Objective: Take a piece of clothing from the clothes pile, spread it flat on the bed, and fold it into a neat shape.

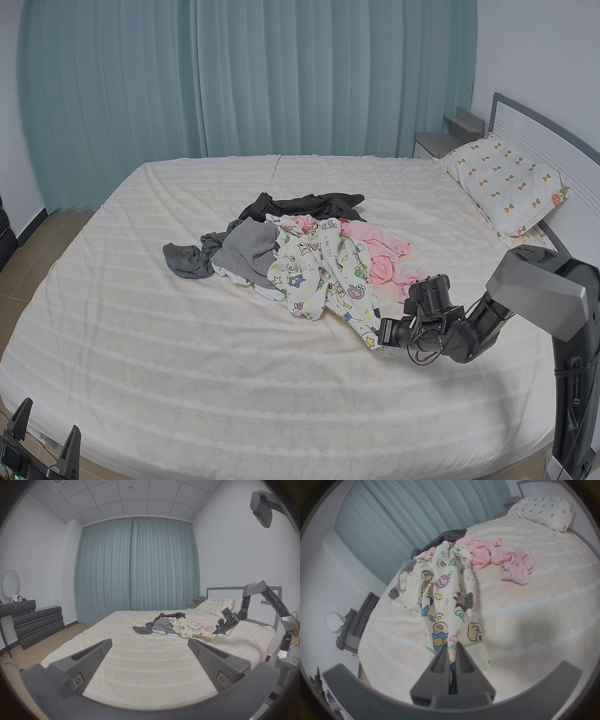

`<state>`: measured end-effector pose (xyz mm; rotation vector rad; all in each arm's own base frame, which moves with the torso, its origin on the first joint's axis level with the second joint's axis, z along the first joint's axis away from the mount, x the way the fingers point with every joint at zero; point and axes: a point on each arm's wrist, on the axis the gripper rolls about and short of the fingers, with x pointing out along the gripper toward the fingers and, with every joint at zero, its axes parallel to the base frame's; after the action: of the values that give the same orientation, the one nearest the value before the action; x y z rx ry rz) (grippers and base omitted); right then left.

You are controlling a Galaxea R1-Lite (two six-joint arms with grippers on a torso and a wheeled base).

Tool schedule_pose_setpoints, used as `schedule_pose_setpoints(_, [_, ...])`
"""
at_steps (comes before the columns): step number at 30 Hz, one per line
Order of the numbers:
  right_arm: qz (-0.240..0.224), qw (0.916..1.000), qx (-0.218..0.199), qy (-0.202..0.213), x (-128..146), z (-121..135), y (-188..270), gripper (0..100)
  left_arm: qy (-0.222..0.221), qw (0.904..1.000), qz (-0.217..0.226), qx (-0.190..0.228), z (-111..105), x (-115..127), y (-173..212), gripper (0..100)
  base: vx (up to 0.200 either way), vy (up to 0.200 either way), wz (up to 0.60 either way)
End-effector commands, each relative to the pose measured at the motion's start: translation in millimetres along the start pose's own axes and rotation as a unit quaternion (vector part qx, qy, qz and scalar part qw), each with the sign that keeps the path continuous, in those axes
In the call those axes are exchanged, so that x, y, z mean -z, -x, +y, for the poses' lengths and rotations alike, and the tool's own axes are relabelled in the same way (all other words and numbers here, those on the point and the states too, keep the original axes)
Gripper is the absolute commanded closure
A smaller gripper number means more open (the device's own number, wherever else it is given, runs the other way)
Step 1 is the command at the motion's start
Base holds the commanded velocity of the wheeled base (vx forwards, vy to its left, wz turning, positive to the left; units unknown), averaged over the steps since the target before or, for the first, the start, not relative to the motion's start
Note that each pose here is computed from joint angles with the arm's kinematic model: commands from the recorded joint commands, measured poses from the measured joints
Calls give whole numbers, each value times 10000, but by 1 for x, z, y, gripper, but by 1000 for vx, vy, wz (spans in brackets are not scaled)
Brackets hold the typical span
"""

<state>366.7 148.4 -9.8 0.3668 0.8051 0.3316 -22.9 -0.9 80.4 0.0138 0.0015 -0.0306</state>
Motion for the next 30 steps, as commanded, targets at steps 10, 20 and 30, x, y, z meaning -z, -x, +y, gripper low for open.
schedule_pose_setpoints(10, [-103,9883,-1487,331,20,27,120,100,-107,9999,6,23,0,4,-1,0,0,0,0])
schedule_pose_setpoints(20, [-561,9627,-2505,852,19,75,175,100,702,9820,-272,1730,-5,-117,-18,0,0,0,0])
schedule_pose_setpoints(30, [-1176,9286,-3445,725,-6,147,201,100,-15,9077,2256,3539,-31,-85,-139,0,0,0,0])
